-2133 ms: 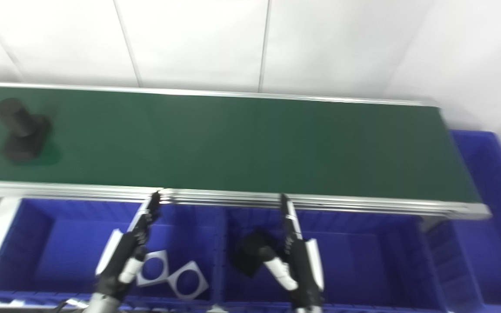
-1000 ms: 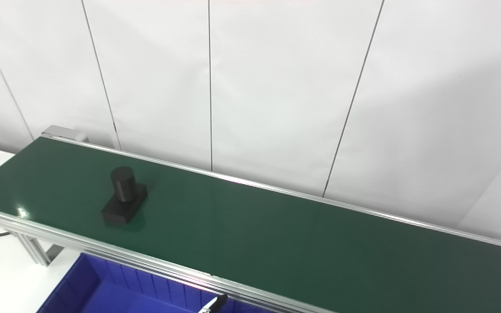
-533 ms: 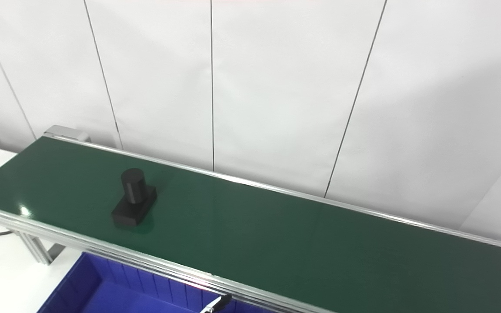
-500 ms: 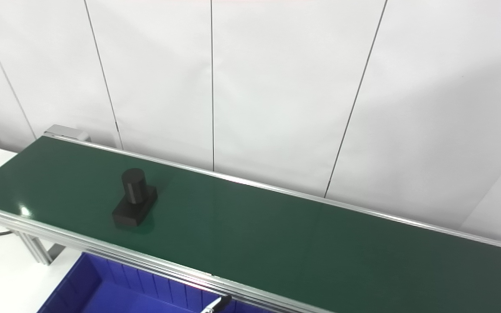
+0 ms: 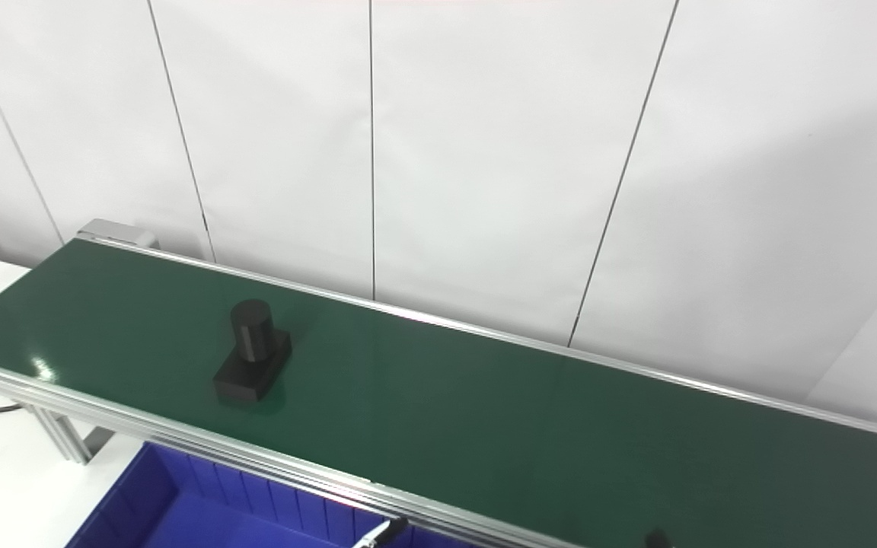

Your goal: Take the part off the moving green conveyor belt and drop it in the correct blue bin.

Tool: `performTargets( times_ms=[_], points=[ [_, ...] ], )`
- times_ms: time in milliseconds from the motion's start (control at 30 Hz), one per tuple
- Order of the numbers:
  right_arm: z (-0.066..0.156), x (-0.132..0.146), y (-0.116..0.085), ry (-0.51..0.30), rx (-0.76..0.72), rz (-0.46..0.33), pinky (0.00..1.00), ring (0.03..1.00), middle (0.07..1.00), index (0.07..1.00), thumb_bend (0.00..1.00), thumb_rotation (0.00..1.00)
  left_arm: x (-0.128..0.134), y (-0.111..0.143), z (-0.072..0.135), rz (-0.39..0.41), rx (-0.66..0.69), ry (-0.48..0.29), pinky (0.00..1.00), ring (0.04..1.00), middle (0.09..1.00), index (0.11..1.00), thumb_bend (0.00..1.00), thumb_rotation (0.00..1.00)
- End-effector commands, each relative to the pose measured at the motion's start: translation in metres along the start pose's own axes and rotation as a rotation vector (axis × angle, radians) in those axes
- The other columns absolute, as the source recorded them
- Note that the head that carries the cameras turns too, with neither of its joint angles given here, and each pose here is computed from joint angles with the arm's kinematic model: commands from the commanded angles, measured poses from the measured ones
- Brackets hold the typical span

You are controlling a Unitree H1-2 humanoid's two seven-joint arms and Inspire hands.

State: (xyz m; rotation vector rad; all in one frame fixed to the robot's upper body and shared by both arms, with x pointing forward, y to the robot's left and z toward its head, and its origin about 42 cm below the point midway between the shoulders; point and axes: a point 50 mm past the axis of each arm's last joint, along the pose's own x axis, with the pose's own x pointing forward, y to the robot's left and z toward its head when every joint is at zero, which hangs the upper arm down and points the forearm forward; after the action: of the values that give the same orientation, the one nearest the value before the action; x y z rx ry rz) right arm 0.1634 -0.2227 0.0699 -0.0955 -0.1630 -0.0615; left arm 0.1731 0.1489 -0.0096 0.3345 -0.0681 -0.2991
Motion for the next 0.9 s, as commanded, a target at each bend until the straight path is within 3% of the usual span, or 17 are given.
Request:
performTargets(
  times_ms=[0, 233, 400, 567, 867],
  points=[
    [0.02, 0.015, -0.006, -0.132, -0.023, -0.017, 1.0, 0.964, 0.982, 1.0, 0.61, 0.67, 0.009, 0.002, 0.009, 0.015, -0.024, -0.067, 0.89, 0.932, 0.939, 0.922, 0.77, 0.87],
    [0.034, 0.039, -0.01, -0.222, -0.103, -0.016, 0.97, 0.971, 0.983, 1.0, 0.7, 0.73, 0.012, 0.005, 0.006, 0.009, -0.019, -0.06, 0.89, 0.94, 0.947, 0.931, 0.77, 0.87],
    [0.04, 0.054, -0.009, -0.229, -0.215, -0.027, 0.97, 0.964, 0.966, 1.0, 0.86, 0.81, 0.014, 0.008, 0.004, -0.002, -0.023, -0.047, 0.92, 0.964, 0.969, 0.956, 0.78, 0.86],
    [0.045, 0.062, -0.004, -0.228, -0.221, -0.052, 0.99, 0.975, 0.956, 1.0, 0.87, 0.81, 0.015, 0.01, 0.003, -0.004, -0.007, -0.055, 0.94, 0.977, 0.979, 0.968, 0.77, 0.87],
    [0.054, 0.078, -0.005, -0.238, -0.298, -0.027, 0.94, 0.95, 0.953, 0.987, 0.81, 0.78, 0.016, 0.015, 0.004, -0.001, -0.028, -0.049, 0.99, 1.0, 1.0, 0.999, 0.79, 0.9]
  ],
)
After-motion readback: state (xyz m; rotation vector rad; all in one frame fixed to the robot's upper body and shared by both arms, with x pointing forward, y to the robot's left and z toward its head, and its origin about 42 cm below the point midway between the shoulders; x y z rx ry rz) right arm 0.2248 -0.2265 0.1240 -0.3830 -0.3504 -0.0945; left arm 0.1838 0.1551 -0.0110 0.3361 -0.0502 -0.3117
